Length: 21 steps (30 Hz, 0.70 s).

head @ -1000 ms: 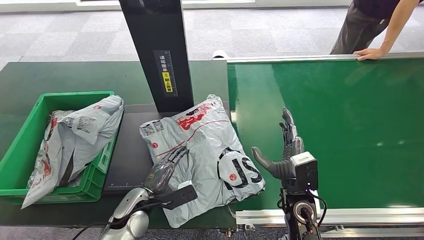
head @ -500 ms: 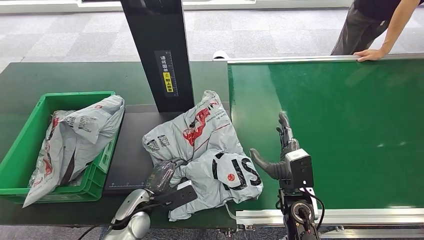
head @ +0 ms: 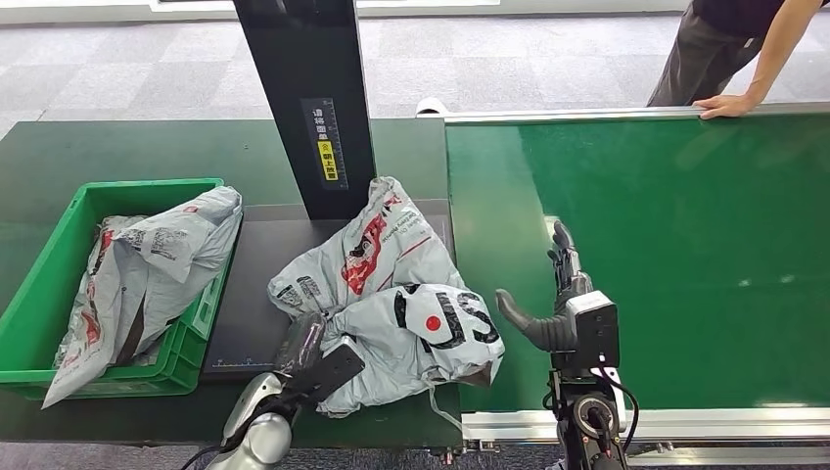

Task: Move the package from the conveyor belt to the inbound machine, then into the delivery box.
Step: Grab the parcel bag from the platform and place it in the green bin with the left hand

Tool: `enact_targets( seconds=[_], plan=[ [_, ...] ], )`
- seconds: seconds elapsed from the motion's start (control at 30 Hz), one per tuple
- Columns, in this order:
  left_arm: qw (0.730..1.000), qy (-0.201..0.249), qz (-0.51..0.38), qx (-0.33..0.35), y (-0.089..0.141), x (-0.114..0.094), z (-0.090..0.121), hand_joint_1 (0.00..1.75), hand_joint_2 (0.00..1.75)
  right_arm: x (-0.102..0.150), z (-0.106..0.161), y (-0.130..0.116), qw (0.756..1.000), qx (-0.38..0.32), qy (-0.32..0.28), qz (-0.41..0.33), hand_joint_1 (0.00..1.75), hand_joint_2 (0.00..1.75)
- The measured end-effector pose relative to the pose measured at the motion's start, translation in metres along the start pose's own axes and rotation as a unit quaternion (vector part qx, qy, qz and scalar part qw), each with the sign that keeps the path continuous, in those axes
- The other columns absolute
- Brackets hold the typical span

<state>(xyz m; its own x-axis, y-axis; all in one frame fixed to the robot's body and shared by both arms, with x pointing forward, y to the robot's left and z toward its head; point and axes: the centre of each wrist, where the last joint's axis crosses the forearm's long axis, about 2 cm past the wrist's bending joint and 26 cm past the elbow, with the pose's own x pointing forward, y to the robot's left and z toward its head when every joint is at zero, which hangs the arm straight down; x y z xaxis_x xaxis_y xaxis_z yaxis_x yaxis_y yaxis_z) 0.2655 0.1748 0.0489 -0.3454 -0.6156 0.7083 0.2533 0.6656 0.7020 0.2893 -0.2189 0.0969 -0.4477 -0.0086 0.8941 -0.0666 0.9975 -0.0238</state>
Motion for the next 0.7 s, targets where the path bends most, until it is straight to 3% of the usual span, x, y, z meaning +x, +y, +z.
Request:
enact_targets(
  seconds=[0.23,0.7],
  plan=[
    [0.994,-0.014,0.066,0.087,-0.004,0.003,0.011,1.75,0.0,-0.002,0.001,0.0,1.0,-0.006,0.004,-0.005,0.0,1.75],
    [0.977,-0.051,0.137,0.154,0.006,0.012,0.011,1.69,0.0,-0.006,0.0,0.0,1.0,-0.014,0.006,-0.008,0.0,1.75]
  ],
)
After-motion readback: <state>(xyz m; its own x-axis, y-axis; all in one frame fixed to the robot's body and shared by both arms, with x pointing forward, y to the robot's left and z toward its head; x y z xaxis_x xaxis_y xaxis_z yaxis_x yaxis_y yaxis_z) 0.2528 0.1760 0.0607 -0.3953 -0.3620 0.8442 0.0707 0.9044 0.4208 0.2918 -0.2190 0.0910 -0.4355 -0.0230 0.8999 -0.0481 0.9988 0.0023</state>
